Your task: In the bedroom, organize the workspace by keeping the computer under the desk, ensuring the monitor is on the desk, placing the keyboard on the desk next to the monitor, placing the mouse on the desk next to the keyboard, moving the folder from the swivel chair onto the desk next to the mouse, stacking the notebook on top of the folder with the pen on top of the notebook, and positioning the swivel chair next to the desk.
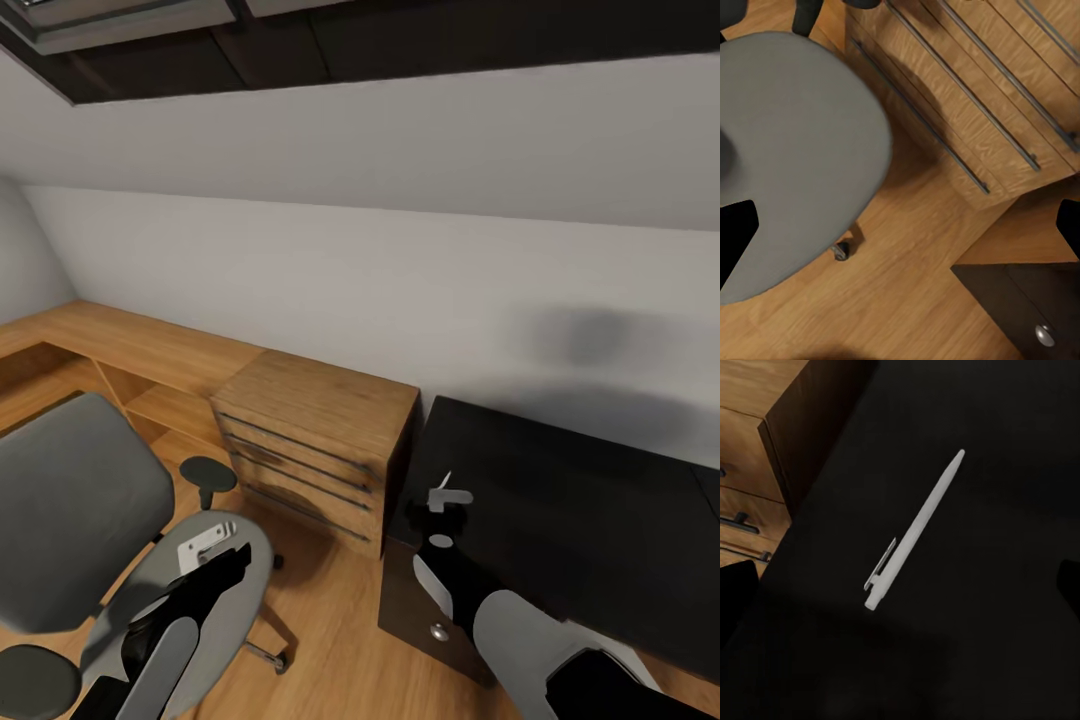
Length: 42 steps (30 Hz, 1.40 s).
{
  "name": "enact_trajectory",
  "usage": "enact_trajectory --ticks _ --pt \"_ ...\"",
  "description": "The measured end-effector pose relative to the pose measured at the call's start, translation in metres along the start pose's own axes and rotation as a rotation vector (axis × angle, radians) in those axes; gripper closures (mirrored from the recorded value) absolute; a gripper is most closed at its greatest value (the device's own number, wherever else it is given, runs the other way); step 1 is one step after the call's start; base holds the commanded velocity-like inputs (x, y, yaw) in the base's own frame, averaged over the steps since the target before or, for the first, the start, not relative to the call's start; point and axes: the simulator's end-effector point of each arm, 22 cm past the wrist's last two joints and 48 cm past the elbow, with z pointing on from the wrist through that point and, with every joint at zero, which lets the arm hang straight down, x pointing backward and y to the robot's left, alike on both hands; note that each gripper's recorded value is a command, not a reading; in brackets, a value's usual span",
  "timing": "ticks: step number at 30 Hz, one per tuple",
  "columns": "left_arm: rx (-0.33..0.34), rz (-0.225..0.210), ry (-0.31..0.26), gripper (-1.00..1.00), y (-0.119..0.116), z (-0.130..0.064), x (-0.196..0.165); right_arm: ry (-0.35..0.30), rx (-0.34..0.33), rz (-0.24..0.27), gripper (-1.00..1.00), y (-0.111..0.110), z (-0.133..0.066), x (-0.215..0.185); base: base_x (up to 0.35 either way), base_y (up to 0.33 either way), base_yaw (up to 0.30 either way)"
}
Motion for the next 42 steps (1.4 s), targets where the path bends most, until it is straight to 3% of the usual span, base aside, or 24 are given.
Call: enact_trajectory --ticks 10,15,22,42 --pt "0.0 0.001 0.001 -1.0 0.0 0.0 0.0 0.074 -0.004 -0.017 -1.0 0.0 0.0 0.016 0.178 0.0 0.0" --pt "0.0 0.001 0.0 -1.0 0.0 0.0 0.0 0.172 0.007 0.027 -1.0 -0.007 0.0 0.037 0.088 0.0 0.0" --pt "0.004 0.004 0.003 -1.0 -0.002 0.0 0.001 0.235 0.012 0.042 -1.0 -0.012 -0.001 0.051 0.178 0.0 0.0" --pt "0.021 0.013 0.008 -1.0 -0.011 0.004 0.008 0.249 0.012 0.042 -1.0 -0.012 0.004 0.057 0.009 0.0 0.0"
